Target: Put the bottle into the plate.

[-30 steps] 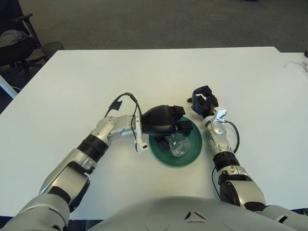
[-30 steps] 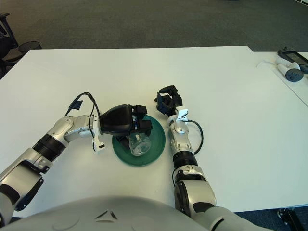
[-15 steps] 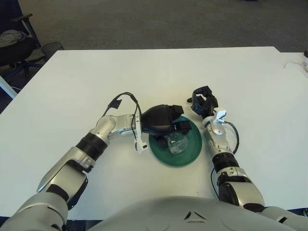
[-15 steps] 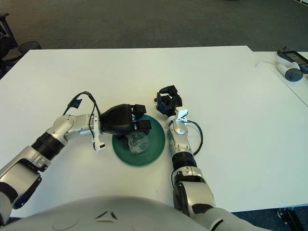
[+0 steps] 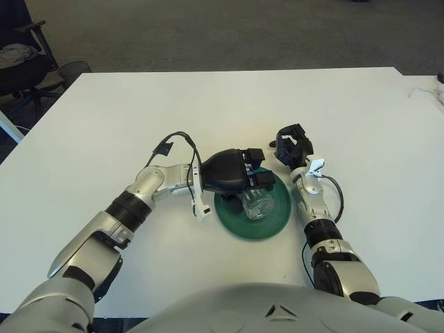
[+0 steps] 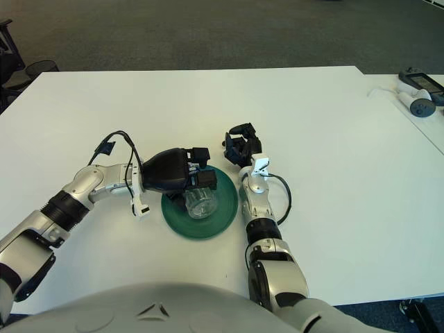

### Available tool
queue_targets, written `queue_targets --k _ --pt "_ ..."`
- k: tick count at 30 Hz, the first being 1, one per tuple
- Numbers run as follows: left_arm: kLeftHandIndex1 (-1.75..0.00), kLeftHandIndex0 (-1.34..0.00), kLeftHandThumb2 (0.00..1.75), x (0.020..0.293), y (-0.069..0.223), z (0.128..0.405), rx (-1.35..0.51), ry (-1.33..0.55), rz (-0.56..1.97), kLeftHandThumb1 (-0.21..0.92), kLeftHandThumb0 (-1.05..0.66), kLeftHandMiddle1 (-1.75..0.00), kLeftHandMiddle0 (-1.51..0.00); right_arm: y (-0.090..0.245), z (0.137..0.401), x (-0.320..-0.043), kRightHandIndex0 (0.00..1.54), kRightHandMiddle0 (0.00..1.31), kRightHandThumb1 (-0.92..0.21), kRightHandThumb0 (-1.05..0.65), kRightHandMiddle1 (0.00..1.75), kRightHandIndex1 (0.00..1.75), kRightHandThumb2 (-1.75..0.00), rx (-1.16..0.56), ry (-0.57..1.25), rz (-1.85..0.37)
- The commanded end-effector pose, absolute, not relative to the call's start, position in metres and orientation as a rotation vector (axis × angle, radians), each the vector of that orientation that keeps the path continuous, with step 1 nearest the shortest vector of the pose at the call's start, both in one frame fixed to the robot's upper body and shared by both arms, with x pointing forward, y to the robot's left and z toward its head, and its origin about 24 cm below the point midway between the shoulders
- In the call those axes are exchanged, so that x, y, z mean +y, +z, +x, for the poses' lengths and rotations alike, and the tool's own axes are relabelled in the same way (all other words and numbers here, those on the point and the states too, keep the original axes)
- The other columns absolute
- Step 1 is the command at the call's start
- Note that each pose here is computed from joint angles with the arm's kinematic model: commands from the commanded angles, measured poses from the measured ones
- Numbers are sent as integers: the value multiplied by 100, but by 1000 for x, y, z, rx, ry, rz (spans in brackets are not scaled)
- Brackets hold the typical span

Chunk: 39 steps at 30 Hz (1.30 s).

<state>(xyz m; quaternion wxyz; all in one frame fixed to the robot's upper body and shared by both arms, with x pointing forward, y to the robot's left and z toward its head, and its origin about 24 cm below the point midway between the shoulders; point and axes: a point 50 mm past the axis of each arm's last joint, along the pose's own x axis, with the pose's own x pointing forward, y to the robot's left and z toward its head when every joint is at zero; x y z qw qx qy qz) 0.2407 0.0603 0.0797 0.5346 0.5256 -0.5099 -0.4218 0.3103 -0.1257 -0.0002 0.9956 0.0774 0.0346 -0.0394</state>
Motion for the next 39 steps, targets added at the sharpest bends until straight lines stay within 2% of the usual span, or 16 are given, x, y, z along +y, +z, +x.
queue_targets --k 1,7,12,19,27,35,39 --pt "-34 -1 97 69 85 247 -1268 -958 1366 92 -98 -16 -14 -66 277 -134 43 31 -67 -1 173 147 -79 432 -163 134" --pt "-13 0 101 73 87 250 -1301 -905 1455 92 -104 -3 -8 -71 275 -136 39 33 -68 -1 170 151 -78 452 -193 88" --pt "-7 0 100 75 85 251 -1288 -910 1475 92 -105 -1 -5 -68 276 -132 34 34 -69 -1 169 155 -78 420 -205 68" --pt "-1 0 98 76 84 250 -1279 -917 1474 92 -105 0 -3 -65 276 -125 29 34 -70 -1 170 159 -78 375 -222 58" --pt "0 0 90 78 84 254 -1279 -886 1465 92 -105 0 0 -61 278 -130 34 32 -68 -1 172 156 -80 344 -193 54" --pt "0 0 90 85 109 263 -1307 -862 1425 92 -105 0 0 -60 280 -131 36 34 -67 -1 172 152 -80 322 -116 144" --pt "0 0 86 92 115 265 -1260 -846 1320 92 -105 0 0 -51 269 -119 30 32 -73 -1 174 152 -74 171 -87 236"
